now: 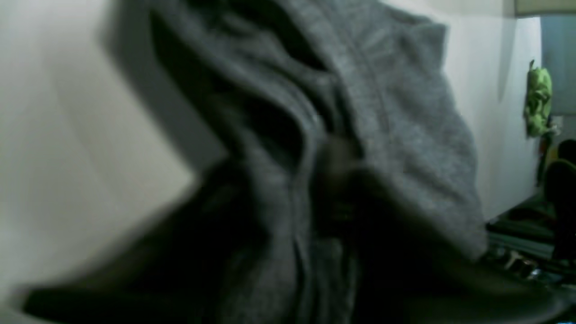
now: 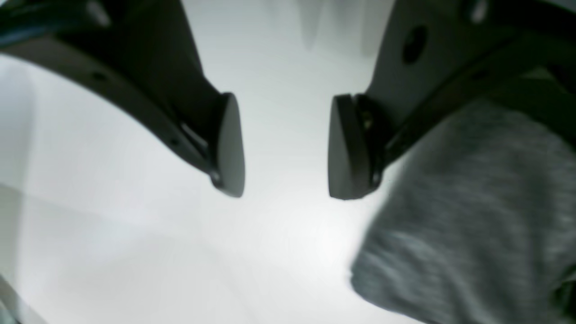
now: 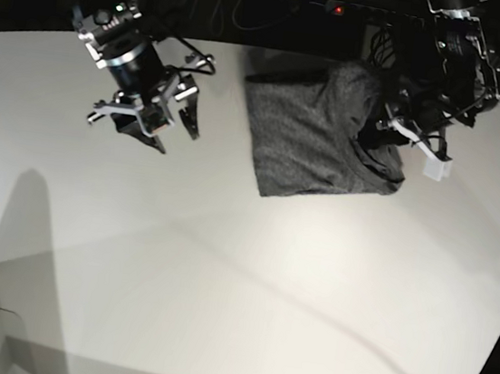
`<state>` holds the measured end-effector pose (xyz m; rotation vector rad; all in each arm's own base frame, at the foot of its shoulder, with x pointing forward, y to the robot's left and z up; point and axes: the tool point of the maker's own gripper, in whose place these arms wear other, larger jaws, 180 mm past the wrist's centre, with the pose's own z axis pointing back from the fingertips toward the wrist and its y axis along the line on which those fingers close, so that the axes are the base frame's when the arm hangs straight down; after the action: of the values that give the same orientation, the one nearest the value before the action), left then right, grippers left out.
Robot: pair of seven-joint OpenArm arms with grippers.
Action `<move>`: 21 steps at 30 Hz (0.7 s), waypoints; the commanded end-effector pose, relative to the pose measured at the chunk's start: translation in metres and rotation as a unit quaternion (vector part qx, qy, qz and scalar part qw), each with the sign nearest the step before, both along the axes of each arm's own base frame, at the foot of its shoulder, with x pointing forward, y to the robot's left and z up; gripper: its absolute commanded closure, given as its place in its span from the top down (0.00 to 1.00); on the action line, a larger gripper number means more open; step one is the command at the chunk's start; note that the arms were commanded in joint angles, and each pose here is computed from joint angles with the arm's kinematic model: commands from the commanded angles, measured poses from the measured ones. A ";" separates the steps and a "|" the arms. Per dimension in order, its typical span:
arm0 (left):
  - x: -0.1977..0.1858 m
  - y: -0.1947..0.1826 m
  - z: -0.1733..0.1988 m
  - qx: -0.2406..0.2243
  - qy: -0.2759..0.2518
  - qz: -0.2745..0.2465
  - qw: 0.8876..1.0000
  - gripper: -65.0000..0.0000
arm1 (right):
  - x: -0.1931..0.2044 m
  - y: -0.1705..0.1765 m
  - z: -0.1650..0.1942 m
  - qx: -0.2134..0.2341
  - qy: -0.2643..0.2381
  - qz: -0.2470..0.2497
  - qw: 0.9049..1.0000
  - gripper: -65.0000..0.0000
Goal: Layout the t-shirt on the table in an organized manner, then fold the t-shirt properly
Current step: 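Grasp the folded bundle with the left gripper and rotate it square on the table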
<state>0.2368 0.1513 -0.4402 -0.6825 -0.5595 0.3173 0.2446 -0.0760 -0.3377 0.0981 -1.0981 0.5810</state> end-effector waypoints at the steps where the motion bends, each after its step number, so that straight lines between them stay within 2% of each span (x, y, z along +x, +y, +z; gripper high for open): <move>1: -0.016 0.003 -0.020 0.032 0.057 -0.027 0.997 0.00 | 0.006 -0.009 0.013 0.003 -0.025 -0.010 1.000 0.47; 3: -0.009 -0.001 -0.024 0.038 0.061 -0.050 0.996 0.04 | 0.008 -0.025 0.014 -0.007 -0.027 -0.030 0.999 0.47; 5: 0.000 -0.003 -0.025 0.050 0.062 -0.078 0.994 0.00 | 0.010 -0.042 0.015 -0.017 -0.029 -0.050 0.998 0.47; 8: 0.022 -0.014 -0.017 0.068 0.045 -0.128 0.988 0.00 | 0.012 -0.066 0.016 -0.030 -0.032 -0.080 0.996 0.47; 11: 0.051 -0.028 0.000 0.106 0.015 -0.200 0.974 0.00 | 0.011 -0.091 0.019 -0.043 -0.035 -0.111 0.992 0.47; 15: 0.087 -0.060 0.026 0.159 -0.042 -0.300 0.940 0.00 | 0.009 -0.116 0.021 -0.058 -0.036 -0.143 0.987 0.47; 18: 0.113 -0.093 0.048 0.199 -0.111 -0.370 0.901 0.00 | 0.007 -0.133 0.022 -0.069 -0.036 -0.164 0.983 0.47; 21: 0.122 -0.126 0.057 0.214 -0.161 -0.421 0.867 0.00 | 0.003 -0.147 0.023 -0.074 -0.035 -0.185 0.979 0.47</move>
<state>0.3475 0.0267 -0.3977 -0.4823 -0.5278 -0.7359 0.2437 -0.2230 -0.3268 -0.2500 -1.0574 0.3303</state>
